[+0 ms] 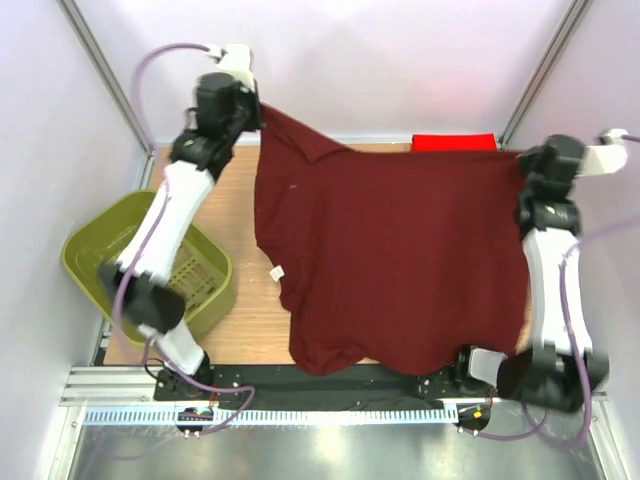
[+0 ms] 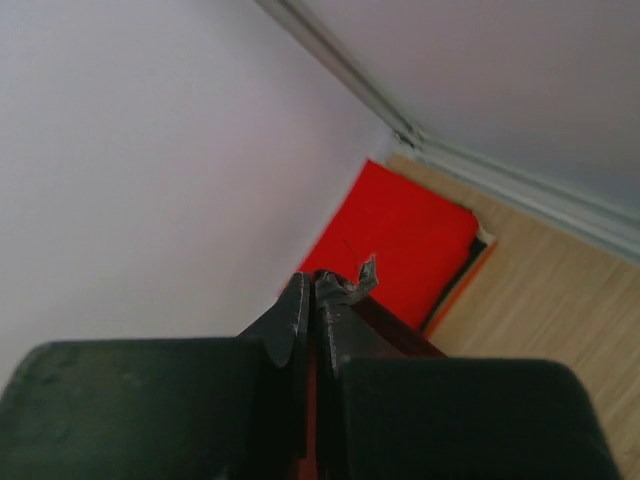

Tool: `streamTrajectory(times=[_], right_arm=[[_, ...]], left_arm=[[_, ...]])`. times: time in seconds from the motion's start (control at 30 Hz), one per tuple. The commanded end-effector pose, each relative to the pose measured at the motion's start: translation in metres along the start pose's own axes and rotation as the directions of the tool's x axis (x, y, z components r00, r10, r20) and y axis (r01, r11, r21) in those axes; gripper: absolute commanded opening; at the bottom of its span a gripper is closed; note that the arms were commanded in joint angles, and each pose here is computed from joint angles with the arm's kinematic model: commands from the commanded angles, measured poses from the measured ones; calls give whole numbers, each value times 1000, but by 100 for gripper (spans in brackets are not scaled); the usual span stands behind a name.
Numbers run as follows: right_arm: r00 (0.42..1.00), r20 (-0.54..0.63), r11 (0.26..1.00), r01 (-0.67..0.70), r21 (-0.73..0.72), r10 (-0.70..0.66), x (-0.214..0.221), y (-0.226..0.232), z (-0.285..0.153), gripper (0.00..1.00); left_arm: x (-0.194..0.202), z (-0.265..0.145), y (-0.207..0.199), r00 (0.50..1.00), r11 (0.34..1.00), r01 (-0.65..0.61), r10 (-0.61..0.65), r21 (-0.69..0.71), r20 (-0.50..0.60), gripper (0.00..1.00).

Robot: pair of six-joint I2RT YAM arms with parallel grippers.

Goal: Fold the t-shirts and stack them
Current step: Flatten the tshirt out

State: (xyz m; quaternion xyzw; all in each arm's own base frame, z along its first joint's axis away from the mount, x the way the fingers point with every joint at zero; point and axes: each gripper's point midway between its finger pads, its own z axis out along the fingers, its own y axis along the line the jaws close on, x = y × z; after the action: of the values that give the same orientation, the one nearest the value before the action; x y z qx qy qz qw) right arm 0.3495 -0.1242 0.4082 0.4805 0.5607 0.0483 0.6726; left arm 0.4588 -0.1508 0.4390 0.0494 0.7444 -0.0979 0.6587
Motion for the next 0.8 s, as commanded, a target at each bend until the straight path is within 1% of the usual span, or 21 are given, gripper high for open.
streamTrajectory(times=[0.0, 0.03, 0.07, 0.1, 0.13, 0.17, 0.2, 0.23, 0.27, 0.4, 0.57, 0.6, 0.67, 0.77], right_arm=[[999, -27, 981, 18, -193, -23, 42, 27, 50, 1], [996, -60, 978, 50, -203, -64, 67, 26, 77, 1], [993, -80, 973, 62, -220, -82, 77, 29, 88, 1], [991, -98, 969, 65, -239, -91, 88, 31, 98, 1], [986, -116, 959, 80, -272, -116, 100, 36, 110, 1], [984, -130, 957, 85, -277, -125, 108, 37, 117, 1], [983, -138, 951, 79, -299, -125, 108, 45, 121, 1], [977, -165, 954, 87, -288, -139, 122, 38, 130, 1], [975, -172, 952, 82, -295, -138, 125, 40, 133, 1], [968, -216, 949, 57, -311, -129, 142, 40, 140, 1], [963, -224, 948, 77, -310, -151, 149, 35, 144, 1], [958, -238, 951, 85, -298, -160, 154, 30, 146, 1], [947, -268, 957, 102, -272, -177, 163, 20, 148, 1], [907, -360, 958, 126, -259, -217, 187, 5, 146, 1]], left_arm=[[44, 70, 34, 998, 999, -14, 11, -40, -61, 0], [33, 84, 38, 999, 999, -10, 8, -45, -34, 0], [61, 111, 48, 996, 998, -13, 8, -61, -85, 0], [71, 125, 51, 995, 998, -14, 8, -61, -104, 0], [55, 132, 52, 998, 998, -10, 6, -63, -66, 0], [69, 144, 54, 997, 998, -7, 1, -67, -82, 0], [70, 148, 59, 997, 997, 6, -12, -83, -72, 0], [69, 151, 60, 998, 996, 8, -14, -87, -66, 0], [76, 155, 59, 997, 997, 10, -17, -82, -76, 0], [95, 165, 46, 993, 998, 52, -55, -25, -106, 0], [110, 159, 33, 988, 999, 44, -43, 4, -149, 0], [119, 157, 30, 984, 999, 41, -39, 8, -172, 1], [122, 147, 21, 980, 999, 42, -38, 17, -197, 0], [142, 128, 7, 961, 999, 50, -42, 21, -273, 0]])
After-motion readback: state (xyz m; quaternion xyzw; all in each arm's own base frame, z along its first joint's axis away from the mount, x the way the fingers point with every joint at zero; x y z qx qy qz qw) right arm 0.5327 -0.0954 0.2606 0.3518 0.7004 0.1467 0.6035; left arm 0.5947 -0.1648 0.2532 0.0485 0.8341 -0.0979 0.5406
